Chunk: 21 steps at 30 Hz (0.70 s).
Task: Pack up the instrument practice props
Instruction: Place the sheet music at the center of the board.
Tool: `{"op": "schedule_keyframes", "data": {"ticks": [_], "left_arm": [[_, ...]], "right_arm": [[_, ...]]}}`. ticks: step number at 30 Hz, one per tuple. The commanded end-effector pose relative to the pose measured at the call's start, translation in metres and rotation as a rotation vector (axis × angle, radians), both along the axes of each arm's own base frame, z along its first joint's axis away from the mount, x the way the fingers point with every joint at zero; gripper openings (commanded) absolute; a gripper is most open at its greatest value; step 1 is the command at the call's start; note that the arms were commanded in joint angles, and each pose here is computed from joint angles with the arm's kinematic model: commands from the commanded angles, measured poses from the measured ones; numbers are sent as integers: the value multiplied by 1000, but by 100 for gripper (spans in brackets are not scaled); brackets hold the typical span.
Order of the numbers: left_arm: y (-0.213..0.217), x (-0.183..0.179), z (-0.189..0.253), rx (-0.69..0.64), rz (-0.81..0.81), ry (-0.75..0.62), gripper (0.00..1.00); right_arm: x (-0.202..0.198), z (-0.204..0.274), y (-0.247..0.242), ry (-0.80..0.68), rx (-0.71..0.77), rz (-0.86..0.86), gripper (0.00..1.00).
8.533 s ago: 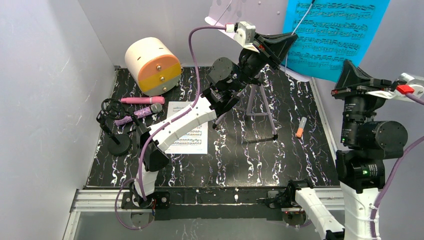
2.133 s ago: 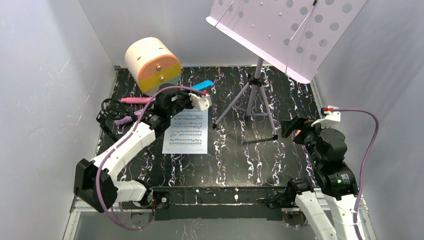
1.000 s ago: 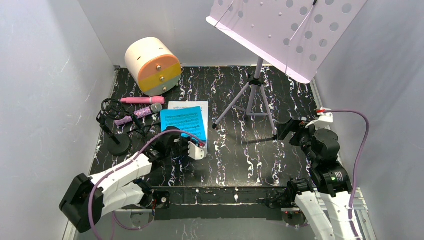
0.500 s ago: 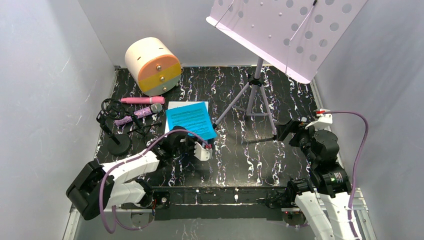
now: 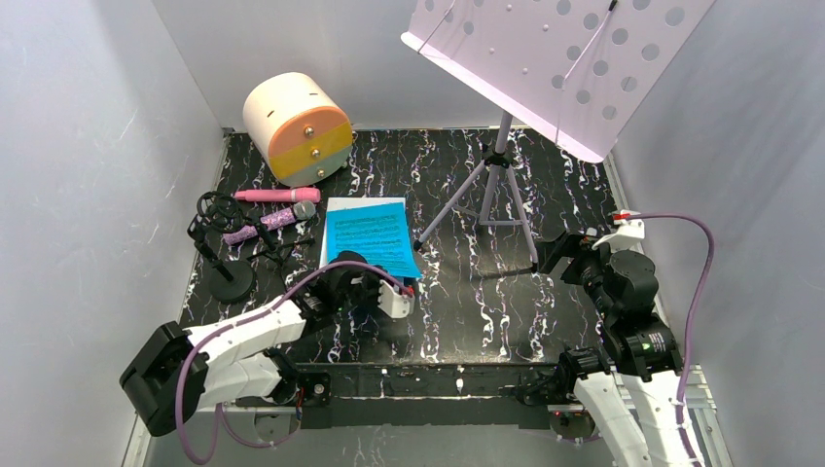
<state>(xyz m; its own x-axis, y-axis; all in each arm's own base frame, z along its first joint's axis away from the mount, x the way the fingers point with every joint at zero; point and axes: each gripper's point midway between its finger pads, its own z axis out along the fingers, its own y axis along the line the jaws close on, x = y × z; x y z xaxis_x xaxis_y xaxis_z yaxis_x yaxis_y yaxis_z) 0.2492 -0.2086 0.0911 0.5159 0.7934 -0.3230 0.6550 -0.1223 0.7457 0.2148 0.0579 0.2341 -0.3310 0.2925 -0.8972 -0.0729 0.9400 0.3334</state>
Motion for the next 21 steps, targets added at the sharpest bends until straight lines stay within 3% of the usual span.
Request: {"op": "schedule_keyframes", "data": {"ticks": [1, 7, 13, 21], "left_arm": [[22, 9, -12, 69, 59, 2, 0], [30, 17, -15, 68, 78, 9, 0], [7, 7, -16, 18, -29, 68, 0], [6, 4, -13, 24, -49, 28, 0]], "right_arm": [[3, 8, 2, -41, 8, 4, 99], [2, 7, 0, -50, 3, 3, 99], [2, 2, 1, -43, -1, 7, 99], [3, -2, 2, -41, 0, 9, 99]]}}
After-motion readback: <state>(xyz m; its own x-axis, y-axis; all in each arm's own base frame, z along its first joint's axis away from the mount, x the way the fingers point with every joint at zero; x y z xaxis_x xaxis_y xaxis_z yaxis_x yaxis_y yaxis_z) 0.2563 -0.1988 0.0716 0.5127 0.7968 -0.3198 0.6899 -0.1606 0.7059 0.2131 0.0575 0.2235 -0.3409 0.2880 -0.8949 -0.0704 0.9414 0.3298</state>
